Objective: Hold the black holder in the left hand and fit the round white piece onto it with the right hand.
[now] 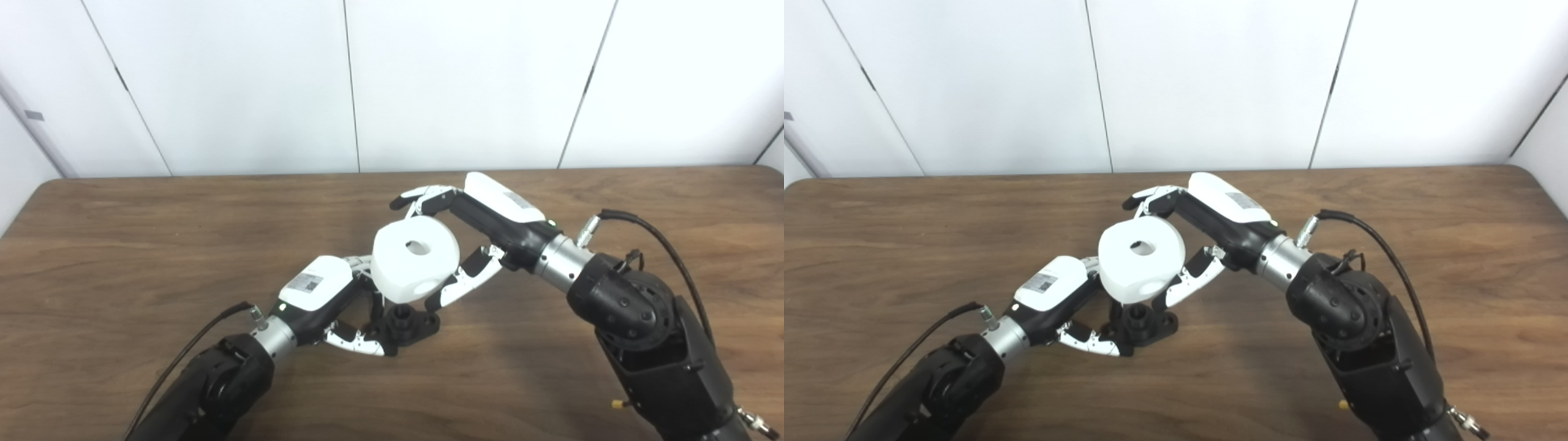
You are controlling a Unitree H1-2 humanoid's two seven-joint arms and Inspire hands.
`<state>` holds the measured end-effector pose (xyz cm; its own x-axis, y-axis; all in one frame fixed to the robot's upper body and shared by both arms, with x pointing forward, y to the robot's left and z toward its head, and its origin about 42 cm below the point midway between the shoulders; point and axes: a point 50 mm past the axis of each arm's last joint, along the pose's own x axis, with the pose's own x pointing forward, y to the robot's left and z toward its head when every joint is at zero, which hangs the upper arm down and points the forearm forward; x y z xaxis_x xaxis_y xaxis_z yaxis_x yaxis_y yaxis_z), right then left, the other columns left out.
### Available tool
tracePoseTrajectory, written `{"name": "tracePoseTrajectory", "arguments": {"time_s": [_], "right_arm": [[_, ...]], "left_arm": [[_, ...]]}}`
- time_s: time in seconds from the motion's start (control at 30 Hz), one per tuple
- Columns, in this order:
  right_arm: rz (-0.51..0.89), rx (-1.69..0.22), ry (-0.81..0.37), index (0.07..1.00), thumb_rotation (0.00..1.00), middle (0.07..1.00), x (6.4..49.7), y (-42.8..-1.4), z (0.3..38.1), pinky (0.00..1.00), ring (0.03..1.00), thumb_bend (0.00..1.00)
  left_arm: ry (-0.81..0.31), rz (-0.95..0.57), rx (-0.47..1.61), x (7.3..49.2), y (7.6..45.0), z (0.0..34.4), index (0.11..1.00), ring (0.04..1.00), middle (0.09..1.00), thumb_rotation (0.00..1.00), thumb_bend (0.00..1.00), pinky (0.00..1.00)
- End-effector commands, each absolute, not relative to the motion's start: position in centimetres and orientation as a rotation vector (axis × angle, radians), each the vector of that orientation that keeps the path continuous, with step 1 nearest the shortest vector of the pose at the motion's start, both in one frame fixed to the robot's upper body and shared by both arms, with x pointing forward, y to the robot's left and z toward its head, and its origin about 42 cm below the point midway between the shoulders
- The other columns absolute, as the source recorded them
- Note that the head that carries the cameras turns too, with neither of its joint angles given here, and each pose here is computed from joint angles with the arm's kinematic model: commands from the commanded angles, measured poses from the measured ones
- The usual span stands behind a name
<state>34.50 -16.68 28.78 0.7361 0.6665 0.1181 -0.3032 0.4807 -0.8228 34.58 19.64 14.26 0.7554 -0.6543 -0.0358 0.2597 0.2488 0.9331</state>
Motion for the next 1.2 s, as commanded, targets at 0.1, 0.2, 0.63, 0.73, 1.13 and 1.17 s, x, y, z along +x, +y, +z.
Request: {"name": "tracePoseTrajectory", "arguments": {"time_s": [0.1,0.2,0.63,0.73,1.13,1.17], "right_arm": [[0.601,-0.91,-0.541,0.481,0.13,0.813,34.6,-16.7,30.5,0.7,0.84,0.52],[0.603,-0.926,-0.531,0.481,0.13,0.81,34.7,-16.7,30.1,0.69,0.831,0.52],[0.632,-0.954,-0.457,0.48,0.13,0.796,36.7,-16.5,25.7,0.71,0.825,0.52],[0.635,-0.95,-0.457,0.48,0.13,0.793,36.9,-16.3,25.3,0.7,0.823,0.52],[0.652,-0.951,-0.465,0.48,0.13,0.793,37.1,-15.3,24.2,0.68,0.82,0.52],[0.656,-0.951,-0.466,0.48,0.13,0.792,37.0,-15.2,24.1,0.68,0.823,0.52]], "left_arm": [[-0.329,-0.721,1.219,34.0,19.3,12.8,0.483,0.903,0.84,0.06,0.52,0.88],[-0.33,-0.719,1.217,34.0,19.3,12.8,0.483,0.904,0.84,0.06,0.52,0.88],[-0.325,-0.72,1.217,34.0,19.4,13.0,0.483,0.91,0.843,0.06,0.52,0.88],[-0.331,-0.719,1.215,33.9,19.4,13.0,0.483,0.903,0.839,0.06,0.52,0.87],[-0.326,-0.724,1.226,33.9,19.4,13.0,0.483,0.908,0.844,0.06,0.52,0.88],[-0.33,-0.724,1.226,33.9,19.4,13.0,0.483,0.905,0.844,0.06,0.52,0.87]]}}
